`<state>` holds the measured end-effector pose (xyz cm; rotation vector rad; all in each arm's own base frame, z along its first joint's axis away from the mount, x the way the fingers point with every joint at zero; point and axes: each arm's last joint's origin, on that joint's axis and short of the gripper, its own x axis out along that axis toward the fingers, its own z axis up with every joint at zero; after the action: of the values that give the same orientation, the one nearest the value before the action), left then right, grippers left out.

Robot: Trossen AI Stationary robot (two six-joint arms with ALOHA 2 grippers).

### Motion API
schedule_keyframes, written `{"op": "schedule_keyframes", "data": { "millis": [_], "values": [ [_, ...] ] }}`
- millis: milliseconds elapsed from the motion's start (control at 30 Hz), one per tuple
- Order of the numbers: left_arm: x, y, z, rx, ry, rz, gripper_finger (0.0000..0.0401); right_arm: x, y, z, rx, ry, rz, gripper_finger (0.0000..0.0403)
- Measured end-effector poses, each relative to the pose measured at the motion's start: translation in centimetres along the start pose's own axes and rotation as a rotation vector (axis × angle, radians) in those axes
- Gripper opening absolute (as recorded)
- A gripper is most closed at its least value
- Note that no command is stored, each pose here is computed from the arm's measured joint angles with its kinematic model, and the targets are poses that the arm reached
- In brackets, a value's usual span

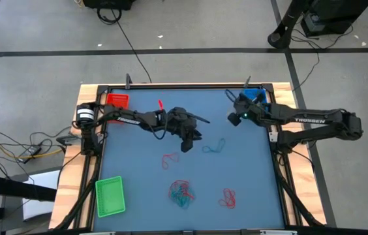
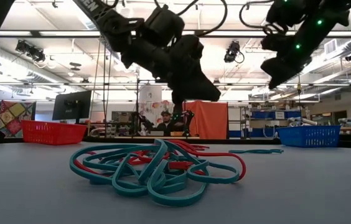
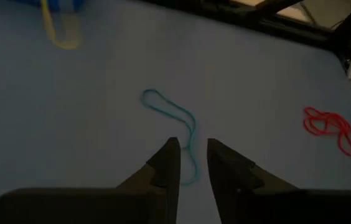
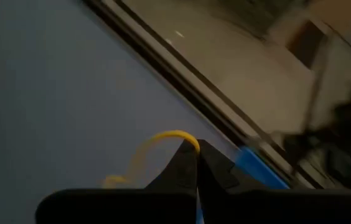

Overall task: Sort rubber bands into baskets
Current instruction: Put the yellow rubber band into the blue basket

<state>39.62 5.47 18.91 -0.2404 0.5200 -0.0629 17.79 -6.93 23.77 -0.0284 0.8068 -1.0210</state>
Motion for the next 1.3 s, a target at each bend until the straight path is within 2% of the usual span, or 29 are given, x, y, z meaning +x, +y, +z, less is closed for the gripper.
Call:
{"op": "schedule_keyframes", "data": {
  "millis": [333, 533, 700, 833, 967, 1200, 1300],
  "values": [
    [-0.1, 0.4, -2.9, -0.057, -0.003, 0.0, 0.0085, 1.9, -4.0, -0.3, -0.025, 0.131, -0.296, 0.0005],
    [-0.2, 0.3, -4.3, -0.106, -0.008, -0.011, 0.0085, 2.8, -6.0, -0.6, 0.018, 0.193, -0.39, 0.0005],
    [-0.2, 0.1, -4.9, -0.125, 0.008, -0.025, 0.0085, 3.3, -6.8, -0.8, 0.067, 0.225, -0.372, 0.0005],
    [-0.2, 0.0, -4.9, -0.131, 0.018, -0.071, 0.0085, 3.3, -7.2, -1.1, 0.089, 0.25, -0.404, 0.0005],
    [-0.3, 0.2, -4.9, -0.128, 0.019, -0.074, 0.0085, 3.6, -7.4, -1.7, 0.107, 0.311, -0.372, 0.0005],
    [-1.7, 1.2, -3.6, -0.176, -0.02, -0.036, 0.0085, 4.7, -7.4, -2.6, 0.062, 0.445, -0.365, 0.0008],
    [-2.8, 1.1, -2.9, -0.183, -0.008, -0.015, 0.0085, 5.3, -7.0, -2.7, 0.043, 0.477, -0.299, 0.0011]
  ]
}}
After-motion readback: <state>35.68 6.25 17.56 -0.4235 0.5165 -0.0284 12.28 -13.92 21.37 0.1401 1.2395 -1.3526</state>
